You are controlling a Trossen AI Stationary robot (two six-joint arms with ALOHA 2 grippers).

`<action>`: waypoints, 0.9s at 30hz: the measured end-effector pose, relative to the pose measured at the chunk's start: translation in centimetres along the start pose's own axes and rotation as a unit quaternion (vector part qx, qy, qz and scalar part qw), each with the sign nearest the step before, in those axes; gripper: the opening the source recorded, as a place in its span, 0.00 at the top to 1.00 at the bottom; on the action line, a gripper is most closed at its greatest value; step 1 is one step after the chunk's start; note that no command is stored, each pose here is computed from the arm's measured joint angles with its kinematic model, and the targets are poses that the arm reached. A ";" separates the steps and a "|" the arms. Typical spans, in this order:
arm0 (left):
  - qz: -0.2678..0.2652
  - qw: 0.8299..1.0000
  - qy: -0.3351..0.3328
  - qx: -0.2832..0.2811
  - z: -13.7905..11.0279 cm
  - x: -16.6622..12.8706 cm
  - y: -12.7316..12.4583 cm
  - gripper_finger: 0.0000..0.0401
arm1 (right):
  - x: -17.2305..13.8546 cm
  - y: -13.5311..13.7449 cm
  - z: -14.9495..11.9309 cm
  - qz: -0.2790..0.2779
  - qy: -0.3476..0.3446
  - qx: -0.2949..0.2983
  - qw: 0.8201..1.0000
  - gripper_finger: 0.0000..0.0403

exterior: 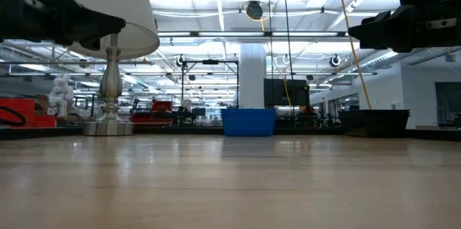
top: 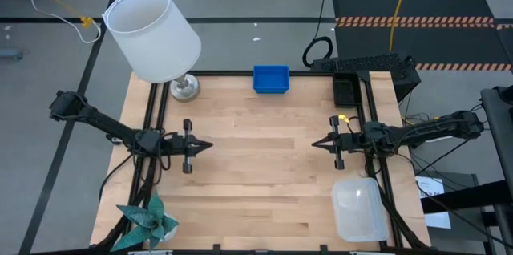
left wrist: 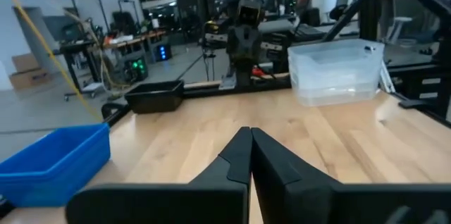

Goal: Stack baskets by color
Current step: Return to Home Position

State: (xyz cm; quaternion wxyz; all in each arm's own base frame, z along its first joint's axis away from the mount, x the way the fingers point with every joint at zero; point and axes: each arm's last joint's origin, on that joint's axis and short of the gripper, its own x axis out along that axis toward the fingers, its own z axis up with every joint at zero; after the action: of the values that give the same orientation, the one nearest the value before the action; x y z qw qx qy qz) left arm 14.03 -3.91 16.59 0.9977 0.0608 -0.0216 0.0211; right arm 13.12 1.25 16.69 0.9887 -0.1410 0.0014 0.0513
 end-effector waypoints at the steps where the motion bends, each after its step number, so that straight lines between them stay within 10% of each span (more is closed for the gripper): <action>1: -0.004 1.000 -0.002 0.004 0.1 -0.1 0.1 0.98 | 0.0 0.0 0.0 0.000 0.000 -0.002 1.000 1.00; 27: 0.000 1.000 -0.002 -0.007 0.1 -0.1 1.7 0.99 | -1.7 -0.2 0.9 -0.003 -0.042 -0.038 0.998 1.00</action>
State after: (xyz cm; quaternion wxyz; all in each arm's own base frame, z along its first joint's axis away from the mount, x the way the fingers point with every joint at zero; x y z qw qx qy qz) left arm 13.82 -2.29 16.91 0.9981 0.0539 -0.0240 0.0203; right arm 11.45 1.16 17.65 0.9820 -0.1759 -0.0427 0.0544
